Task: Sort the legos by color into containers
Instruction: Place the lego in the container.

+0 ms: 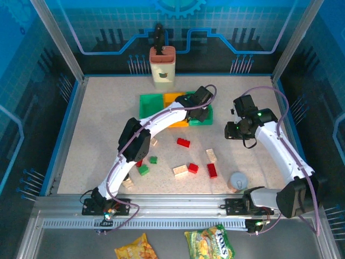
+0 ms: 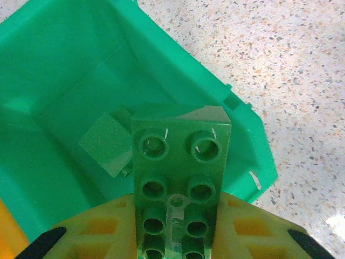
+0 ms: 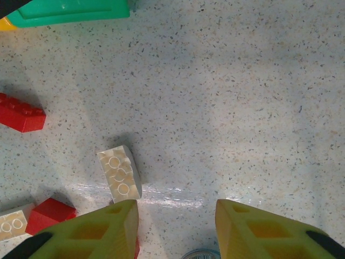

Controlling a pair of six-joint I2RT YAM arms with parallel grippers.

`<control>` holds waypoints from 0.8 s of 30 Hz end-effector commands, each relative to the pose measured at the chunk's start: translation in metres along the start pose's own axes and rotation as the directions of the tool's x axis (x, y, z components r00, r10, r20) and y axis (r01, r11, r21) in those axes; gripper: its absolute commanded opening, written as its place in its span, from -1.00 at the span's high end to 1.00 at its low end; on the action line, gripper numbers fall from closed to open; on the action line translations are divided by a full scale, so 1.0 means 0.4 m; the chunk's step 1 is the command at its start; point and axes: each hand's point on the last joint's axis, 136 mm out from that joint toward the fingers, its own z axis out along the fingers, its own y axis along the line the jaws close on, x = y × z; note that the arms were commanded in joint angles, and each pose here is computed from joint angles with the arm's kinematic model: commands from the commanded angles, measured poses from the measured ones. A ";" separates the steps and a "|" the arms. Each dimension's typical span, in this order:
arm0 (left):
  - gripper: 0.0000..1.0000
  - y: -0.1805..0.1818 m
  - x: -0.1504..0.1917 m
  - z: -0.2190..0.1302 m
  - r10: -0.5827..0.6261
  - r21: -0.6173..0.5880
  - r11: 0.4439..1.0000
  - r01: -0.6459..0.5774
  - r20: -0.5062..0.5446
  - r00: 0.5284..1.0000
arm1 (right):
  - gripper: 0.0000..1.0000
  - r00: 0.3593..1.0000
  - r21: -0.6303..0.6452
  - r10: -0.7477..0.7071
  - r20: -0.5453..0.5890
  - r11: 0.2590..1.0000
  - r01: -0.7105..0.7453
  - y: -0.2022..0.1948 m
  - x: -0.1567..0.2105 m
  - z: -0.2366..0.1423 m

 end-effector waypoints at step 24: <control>0.21 0.022 -0.059 -0.038 -0.006 -0.014 1.000 0.007 0.057 0.998 | 0.13 1.000 0.005 0.022 0.016 1.000 -0.022 -0.018 0.009 -0.034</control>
